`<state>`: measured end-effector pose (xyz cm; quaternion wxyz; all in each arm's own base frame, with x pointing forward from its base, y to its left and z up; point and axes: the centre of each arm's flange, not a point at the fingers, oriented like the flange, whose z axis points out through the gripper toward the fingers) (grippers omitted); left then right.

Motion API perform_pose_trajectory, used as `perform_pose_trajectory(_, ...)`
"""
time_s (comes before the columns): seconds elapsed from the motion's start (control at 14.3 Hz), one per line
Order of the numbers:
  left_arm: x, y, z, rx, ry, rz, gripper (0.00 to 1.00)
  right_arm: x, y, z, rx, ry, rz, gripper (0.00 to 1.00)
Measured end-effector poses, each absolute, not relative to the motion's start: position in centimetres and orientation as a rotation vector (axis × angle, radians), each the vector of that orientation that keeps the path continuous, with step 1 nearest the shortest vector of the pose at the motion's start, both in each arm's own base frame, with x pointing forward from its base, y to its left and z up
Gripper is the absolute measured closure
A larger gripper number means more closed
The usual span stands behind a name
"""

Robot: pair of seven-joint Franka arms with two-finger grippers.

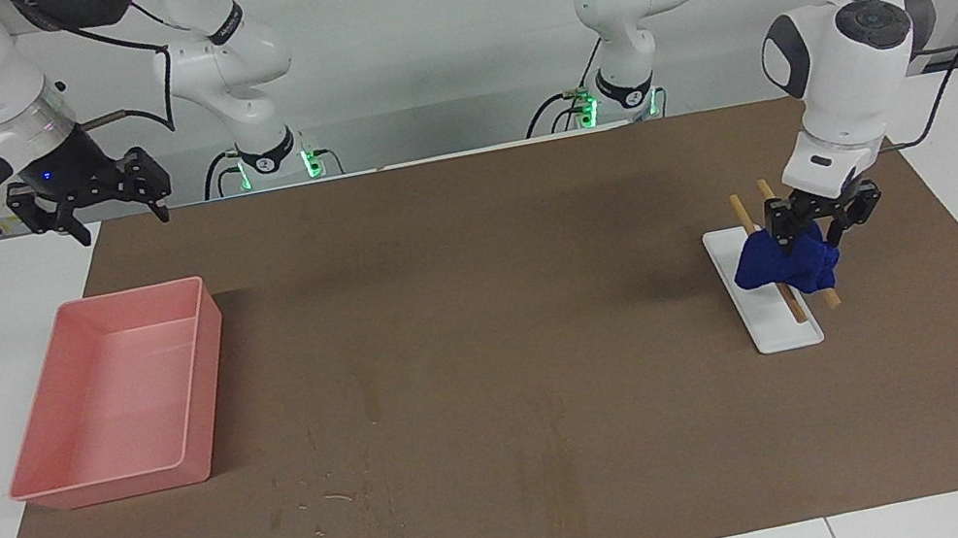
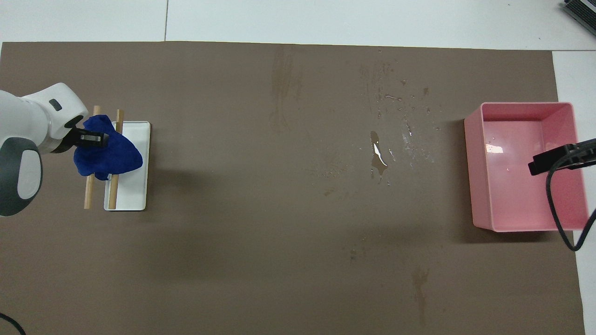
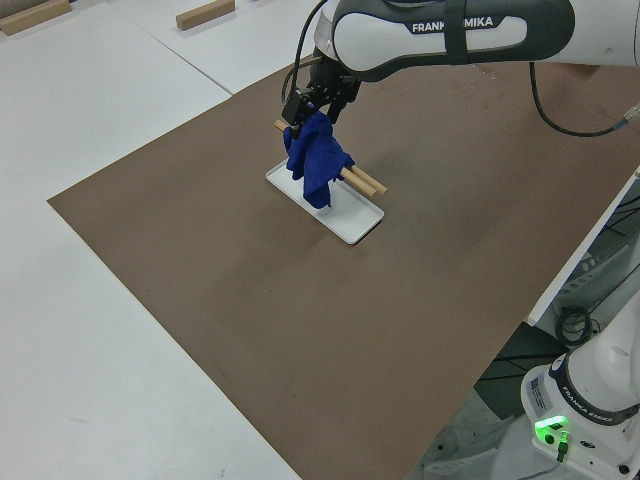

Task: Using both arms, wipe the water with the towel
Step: 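Lift the cloth with the left gripper while the right gripper approaches it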

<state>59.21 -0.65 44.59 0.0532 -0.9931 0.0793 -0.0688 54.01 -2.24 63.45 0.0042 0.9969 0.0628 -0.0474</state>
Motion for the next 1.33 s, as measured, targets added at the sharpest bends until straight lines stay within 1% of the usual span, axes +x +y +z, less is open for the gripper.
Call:
perform_pose_trajectory(0.07,59.2,-0.4,44.6,-3.019,0.23,-0.209,0.56,53.8,-2.2,63.3,3.124,0.186,-0.154,0.0)
perform_pose_trajectory(0.14,59.2,-0.1,44.7,-3.019,0.219,-0.211,0.7,53.6,-2.2,63.2,3.125,0.182,-0.156,0.0)
perform_pose_trajectory(0.21,59.2,0.2,44.9,-3.027,0.197,-0.218,0.79,53.5,-2.0,63.2,3.125,0.175,-0.157,0.0)
perform_pose_trajectory(0.28,59.3,0.3,45.3,-3.063,0.133,-0.223,0.85,53.4,-1.8,63.3,3.125,0.165,-0.156,0.0)
perform_pose_trajectory(0.56,60.2,-0.2,49.7,-3.273,-0.519,-0.168,0.87,53.3,-1.2,63.3,3.124,0.141,-0.156,0.0)
perform_pose_trajectory(0.7,60.5,-1.6,51.8,-3.343,-0.858,-0.123,0.87,53.3,-1.2,63.2,3.128,0.089,-0.158,0.0)
perform_pose_trajectory(0.84,60.5,-3.7,53.2,-3.387,-1.178,-0.034,0.87,53.3,-0.4,63.1,3.193,-0.044,-0.164,0.0)
perform_pose_trajectory(1.05,59.5,-9.6,55.1,-3.336,-1.578,0.207,0.87,53.3,1.3,63.0,3.293,-0.343,-0.211,0.0)
perform_pose_trajectory(1.33,57.1,-18.7,57.1,-3.181,-1.979,0.603,0.87,53.4,3.7,63.4,3.37,-0.809,-0.3,0.0)
